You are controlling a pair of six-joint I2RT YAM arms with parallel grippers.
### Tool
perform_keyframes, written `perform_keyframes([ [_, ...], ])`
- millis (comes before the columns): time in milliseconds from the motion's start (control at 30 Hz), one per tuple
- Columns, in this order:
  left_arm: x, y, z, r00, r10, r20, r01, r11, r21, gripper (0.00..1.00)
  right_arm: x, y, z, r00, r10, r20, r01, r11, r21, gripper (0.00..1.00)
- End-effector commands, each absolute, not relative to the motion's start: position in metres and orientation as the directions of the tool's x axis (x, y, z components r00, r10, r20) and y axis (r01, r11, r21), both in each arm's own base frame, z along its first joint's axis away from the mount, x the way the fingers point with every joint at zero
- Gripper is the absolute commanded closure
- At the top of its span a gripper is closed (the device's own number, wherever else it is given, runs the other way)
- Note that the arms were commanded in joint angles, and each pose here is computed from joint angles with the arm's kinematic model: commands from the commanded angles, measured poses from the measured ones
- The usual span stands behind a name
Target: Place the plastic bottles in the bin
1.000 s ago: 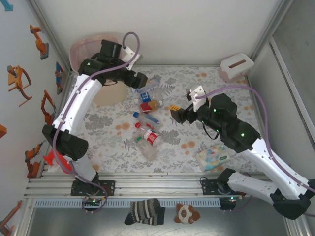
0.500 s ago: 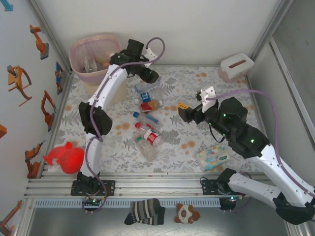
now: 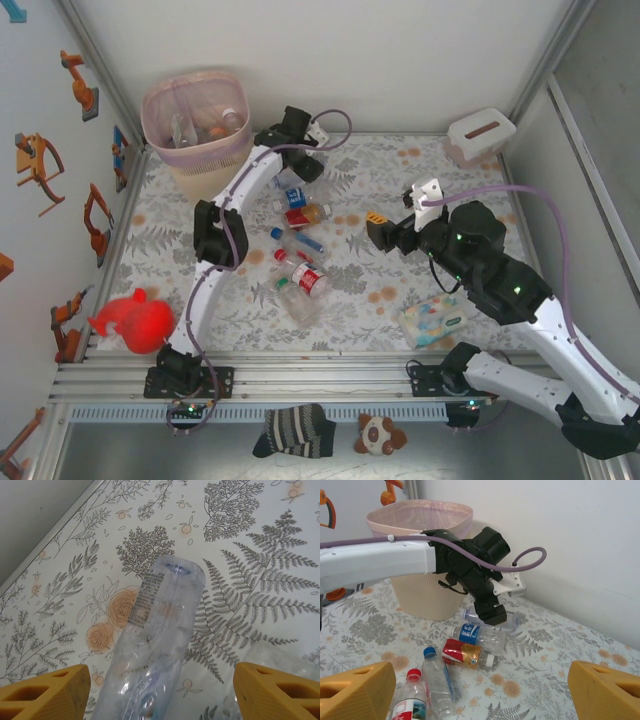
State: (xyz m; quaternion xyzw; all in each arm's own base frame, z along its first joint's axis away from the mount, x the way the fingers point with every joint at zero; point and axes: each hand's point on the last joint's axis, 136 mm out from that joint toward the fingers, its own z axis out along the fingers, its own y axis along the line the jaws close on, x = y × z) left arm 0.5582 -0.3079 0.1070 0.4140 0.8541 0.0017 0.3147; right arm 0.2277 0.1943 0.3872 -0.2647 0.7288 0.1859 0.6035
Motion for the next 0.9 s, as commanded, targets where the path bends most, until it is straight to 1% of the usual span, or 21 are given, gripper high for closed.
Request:
perform_keyframes([
  [0,0.573,-0.313,0.106,-0.424,0.703,-0.571,0.691,0.658,0.298,0.26,0.225,0.191,0.4,-0.121,-0.128,-0.984,-0.602,0.798,-0.03,0.12],
  [200,0.582,-0.317,0.091,-0.427,0.677,-0.6,0.703,0.666,0.251,0.26,0.225,0.192,0.4,-0.12,-0.132,-0.984,-0.607,0.794,-0.032,0.12],
  [433,0.592,-0.309,0.071,-0.47,0.637,-0.611,0.681,0.702,0.208,0.27,0.228,0.193,0.397,-0.125,-0.141,-0.982,-0.602,0.798,-0.038,0.12],
  [867,0.587,-0.309,0.042,-0.52,0.605,-0.603,0.698,0.708,0.109,0.26,0.238,0.21,0.384,-0.139,-0.194,-0.971,-0.631,0.773,-0.065,0.12],
])
